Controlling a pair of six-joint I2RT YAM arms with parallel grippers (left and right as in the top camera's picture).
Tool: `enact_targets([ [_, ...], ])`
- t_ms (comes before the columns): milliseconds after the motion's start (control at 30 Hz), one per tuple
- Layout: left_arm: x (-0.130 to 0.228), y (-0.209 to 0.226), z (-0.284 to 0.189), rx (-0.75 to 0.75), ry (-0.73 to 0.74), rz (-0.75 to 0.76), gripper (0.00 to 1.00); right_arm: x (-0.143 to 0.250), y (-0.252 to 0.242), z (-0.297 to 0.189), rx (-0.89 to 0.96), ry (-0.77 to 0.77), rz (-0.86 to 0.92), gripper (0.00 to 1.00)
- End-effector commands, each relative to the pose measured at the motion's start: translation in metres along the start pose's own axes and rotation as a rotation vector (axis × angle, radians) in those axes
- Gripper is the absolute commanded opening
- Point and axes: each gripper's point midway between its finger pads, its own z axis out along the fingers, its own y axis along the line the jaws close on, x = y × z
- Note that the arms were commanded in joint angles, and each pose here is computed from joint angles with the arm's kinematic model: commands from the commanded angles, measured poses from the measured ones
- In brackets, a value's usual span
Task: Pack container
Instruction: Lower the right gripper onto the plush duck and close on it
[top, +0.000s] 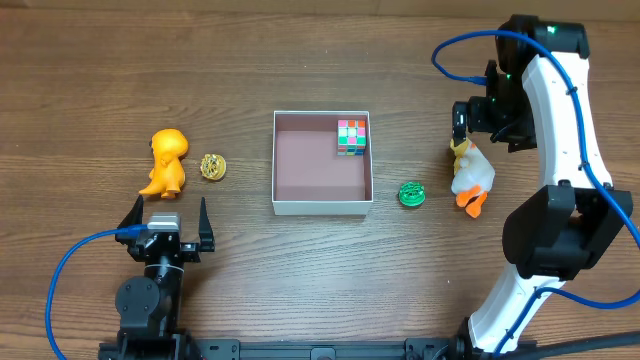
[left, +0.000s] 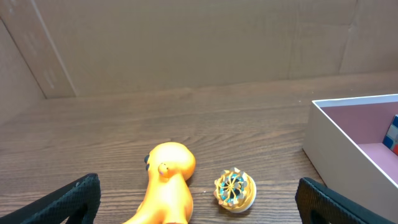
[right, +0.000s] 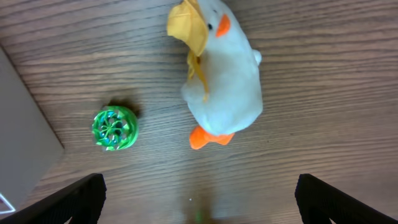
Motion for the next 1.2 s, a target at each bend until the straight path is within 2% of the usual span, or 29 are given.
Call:
enact_targets([
  [0,0.0,-0.001,0.0,0.009,-0.003,-0.007,1.0,0.008,-0.006,0.009,0.035,0.018,0.029,1.0],
  [300,0.0,-0.001,0.0,0.009,-0.003,-0.007,1.0,0.012,-0.005,0.057,0.039,0.068,0.047,1.0],
  [633,0.0,-0.001,0.0,0.009,-0.003,-0.007,1.0,0.003,-0.019,0.058,0.119,0.027,0.037,1.0],
  [967,0.0,-0.001,0.0,0.009,-0.002,-0.007,1.0,-0.002,-0.039,0.06,0.093,0.011,0.101,1.0],
  [1167,0.0,-0.001,0.0,0.009,-0.002,-0.007,1.0,-0.004,-0.029,0.061,0.023,0.005,0.08,1.0],
])
